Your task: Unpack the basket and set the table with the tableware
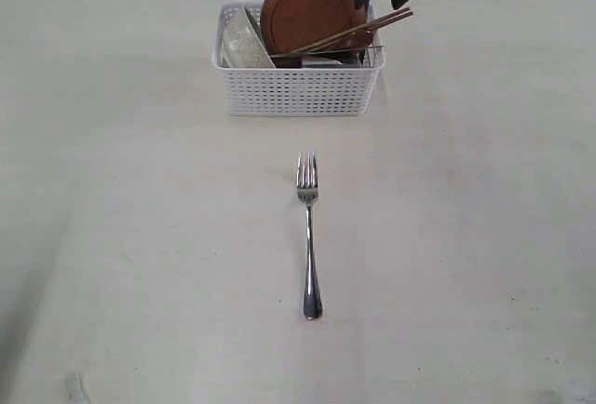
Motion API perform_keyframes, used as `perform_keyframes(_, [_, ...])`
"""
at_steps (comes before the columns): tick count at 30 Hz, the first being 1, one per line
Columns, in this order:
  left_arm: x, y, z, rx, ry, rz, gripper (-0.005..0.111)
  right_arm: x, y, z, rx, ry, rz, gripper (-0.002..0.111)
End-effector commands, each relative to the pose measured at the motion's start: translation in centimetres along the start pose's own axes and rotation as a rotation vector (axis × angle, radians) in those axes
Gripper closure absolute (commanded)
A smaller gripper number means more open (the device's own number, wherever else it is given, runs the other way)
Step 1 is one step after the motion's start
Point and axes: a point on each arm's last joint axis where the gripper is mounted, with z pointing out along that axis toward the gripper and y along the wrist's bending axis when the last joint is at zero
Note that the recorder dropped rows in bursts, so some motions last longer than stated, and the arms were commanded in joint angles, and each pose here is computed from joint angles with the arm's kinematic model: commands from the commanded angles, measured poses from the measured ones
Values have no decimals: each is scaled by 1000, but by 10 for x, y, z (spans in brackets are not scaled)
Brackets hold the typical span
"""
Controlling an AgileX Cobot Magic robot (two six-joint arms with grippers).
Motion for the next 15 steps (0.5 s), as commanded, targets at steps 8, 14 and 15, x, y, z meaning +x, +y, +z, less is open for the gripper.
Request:
perform_keyframes(8, [0,0,0,5,-1,4,107,-4,18,50,200,-34,-687,68])
perform_keyframes(14, [0,0,0,5,-1,4,107,7,35,85,243,35,-837,68])
perform_keyframes(15, [0,0,0,5,-1,4,107,9,37,91,251,45,-852,68])
